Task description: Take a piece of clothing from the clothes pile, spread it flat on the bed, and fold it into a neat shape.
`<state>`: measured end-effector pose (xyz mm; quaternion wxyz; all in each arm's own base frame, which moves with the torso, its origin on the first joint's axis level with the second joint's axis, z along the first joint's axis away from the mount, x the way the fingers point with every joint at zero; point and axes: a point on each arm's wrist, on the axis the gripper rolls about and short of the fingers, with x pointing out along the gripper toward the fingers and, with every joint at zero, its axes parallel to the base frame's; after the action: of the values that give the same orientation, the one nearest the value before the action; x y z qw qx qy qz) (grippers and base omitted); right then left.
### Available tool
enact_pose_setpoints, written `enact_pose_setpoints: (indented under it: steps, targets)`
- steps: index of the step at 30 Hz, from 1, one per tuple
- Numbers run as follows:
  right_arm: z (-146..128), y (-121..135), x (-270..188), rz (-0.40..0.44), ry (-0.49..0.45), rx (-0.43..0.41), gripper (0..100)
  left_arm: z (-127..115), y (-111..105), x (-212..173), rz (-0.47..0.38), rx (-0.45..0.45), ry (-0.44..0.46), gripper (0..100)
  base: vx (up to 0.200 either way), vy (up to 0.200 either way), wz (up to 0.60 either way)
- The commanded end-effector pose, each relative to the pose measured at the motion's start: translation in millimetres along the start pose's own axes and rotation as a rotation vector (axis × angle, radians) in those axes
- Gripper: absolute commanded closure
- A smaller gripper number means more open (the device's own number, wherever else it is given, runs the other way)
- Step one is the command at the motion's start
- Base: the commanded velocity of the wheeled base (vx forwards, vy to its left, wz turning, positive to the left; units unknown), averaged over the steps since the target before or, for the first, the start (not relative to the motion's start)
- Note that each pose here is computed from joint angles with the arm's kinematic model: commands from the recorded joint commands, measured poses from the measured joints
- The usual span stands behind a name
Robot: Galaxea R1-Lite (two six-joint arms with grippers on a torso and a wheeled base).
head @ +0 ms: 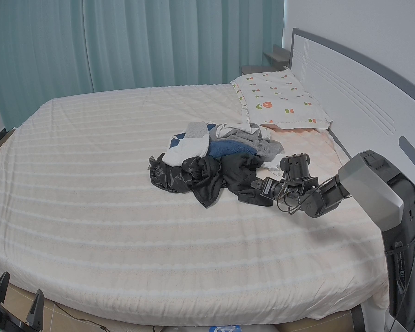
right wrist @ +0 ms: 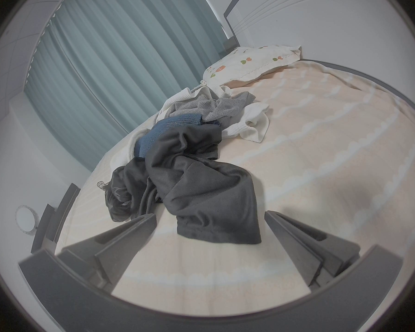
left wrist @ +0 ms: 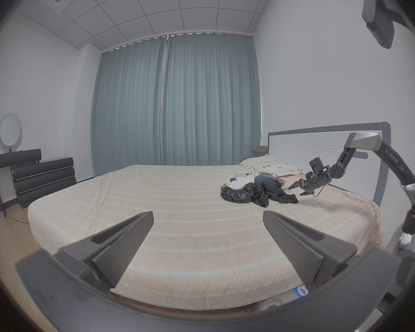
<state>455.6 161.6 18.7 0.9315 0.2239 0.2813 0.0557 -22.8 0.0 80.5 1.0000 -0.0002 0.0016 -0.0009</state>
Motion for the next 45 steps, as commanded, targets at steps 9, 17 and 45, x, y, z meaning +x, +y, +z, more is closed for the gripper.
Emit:
enact_pose_setpoints:
  steps: [9, 17, 45]
  targets:
    - [-9, -13, 47, -0.023, -0.041, 0.003, 0, -5, 0, 0, 0.000, 0.000, 0.001, 0, 0.000, 0.000, 0.00]
    - [-15, -14, 60, -0.014, -0.036, 0.001, 0, -5, 0, 0, 0.000, 0.000, 0.001, 0, 0.000, 0.000, 0.00]
    - [-16, -2, -119, 0.279, 0.145, 0.093, 100, -5, 0, 0, -0.003, 0.019, -0.002, 0, 0.000, 0.000, 0.00]
